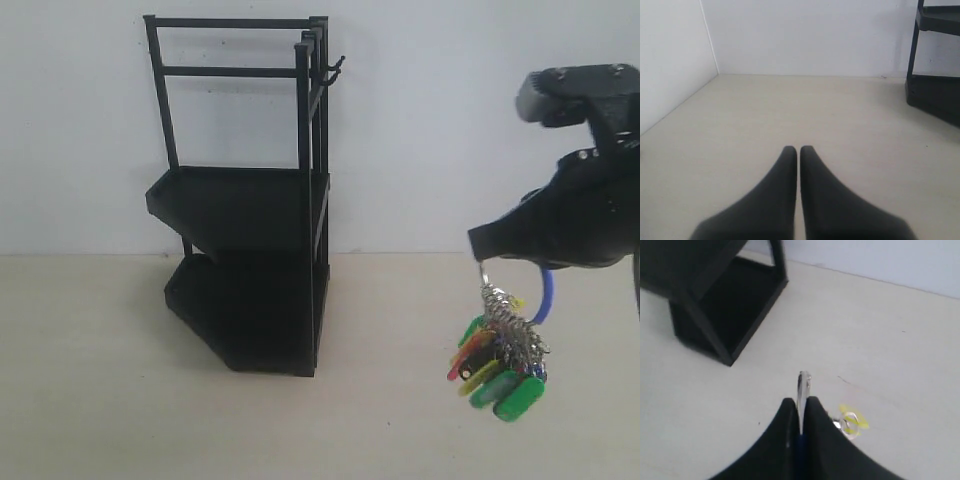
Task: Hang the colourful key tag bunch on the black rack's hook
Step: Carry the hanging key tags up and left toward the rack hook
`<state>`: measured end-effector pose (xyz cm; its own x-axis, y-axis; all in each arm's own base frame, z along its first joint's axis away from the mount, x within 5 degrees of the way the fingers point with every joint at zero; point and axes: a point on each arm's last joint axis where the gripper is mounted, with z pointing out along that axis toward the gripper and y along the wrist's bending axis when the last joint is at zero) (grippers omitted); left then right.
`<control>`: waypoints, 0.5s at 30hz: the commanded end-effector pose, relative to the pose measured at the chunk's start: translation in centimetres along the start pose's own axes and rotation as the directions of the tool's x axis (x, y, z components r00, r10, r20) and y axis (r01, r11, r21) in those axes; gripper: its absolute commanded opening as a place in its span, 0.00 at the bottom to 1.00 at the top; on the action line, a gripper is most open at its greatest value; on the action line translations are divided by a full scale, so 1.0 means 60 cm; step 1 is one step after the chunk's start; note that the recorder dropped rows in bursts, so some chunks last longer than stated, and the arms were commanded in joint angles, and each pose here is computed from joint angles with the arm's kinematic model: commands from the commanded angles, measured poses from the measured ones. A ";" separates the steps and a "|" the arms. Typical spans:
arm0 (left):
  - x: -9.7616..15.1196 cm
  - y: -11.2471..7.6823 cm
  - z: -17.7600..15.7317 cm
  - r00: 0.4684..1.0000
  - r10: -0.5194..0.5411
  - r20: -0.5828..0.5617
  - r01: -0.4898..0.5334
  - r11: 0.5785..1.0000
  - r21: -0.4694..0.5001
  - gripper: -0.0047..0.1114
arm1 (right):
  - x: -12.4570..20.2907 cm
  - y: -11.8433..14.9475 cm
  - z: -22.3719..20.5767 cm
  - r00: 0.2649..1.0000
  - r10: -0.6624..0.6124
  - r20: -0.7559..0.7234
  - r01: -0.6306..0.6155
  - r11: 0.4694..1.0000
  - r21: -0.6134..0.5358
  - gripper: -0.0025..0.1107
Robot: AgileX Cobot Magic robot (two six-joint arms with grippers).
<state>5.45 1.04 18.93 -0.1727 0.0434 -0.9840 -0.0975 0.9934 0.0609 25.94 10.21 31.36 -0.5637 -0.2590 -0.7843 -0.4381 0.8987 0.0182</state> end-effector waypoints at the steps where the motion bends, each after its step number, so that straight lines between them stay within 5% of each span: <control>1: -0.001 0.000 0.000 1.000 -0.005 0.001 0.005 1.000 0.002 0.08 | -0.021 -0.006 -0.012 0.984 0.156 0.084 -0.157 0.988 0.009 0.02; 2: -0.001 0.000 0.000 1.000 -0.005 0.001 0.005 1.000 0.002 0.08 | -0.023 -0.005 -0.012 0.982 0.166 0.094 -0.167 0.986 0.004 0.02; 5: -0.001 0.000 0.000 1.000 -0.005 0.001 0.005 1.000 0.002 0.08 | -0.020 0.021 -0.010 0.995 -0.072 0.069 0.074 0.997 -0.030 0.02; 9: -0.001 0.000 0.000 1.000 -0.005 0.001 0.005 1.000 0.002 0.08 | -0.037 -0.008 -0.012 0.969 0.161 0.190 -0.167 0.986 0.012 0.02; 12: -0.001 0.000 0.000 1.000 -0.005 0.001 0.005 1.000 0.002 0.08 | -0.049 0.010 -0.010 0.974 -0.012 0.228 0.008 1.000 0.018 0.02; 15: -0.001 0.000 0.000 1.000 -0.005 0.001 0.005 1.000 0.002 0.08 | -0.073 0.008 -0.009 0.954 0.019 0.299 -0.027 0.999 0.021 0.02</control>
<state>5.45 1.04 18.93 -0.1727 0.0434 -0.9840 -0.0975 0.9934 0.0609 27.00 11.24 33.59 -0.4295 -0.1624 -0.8883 -0.4172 0.9081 0.0357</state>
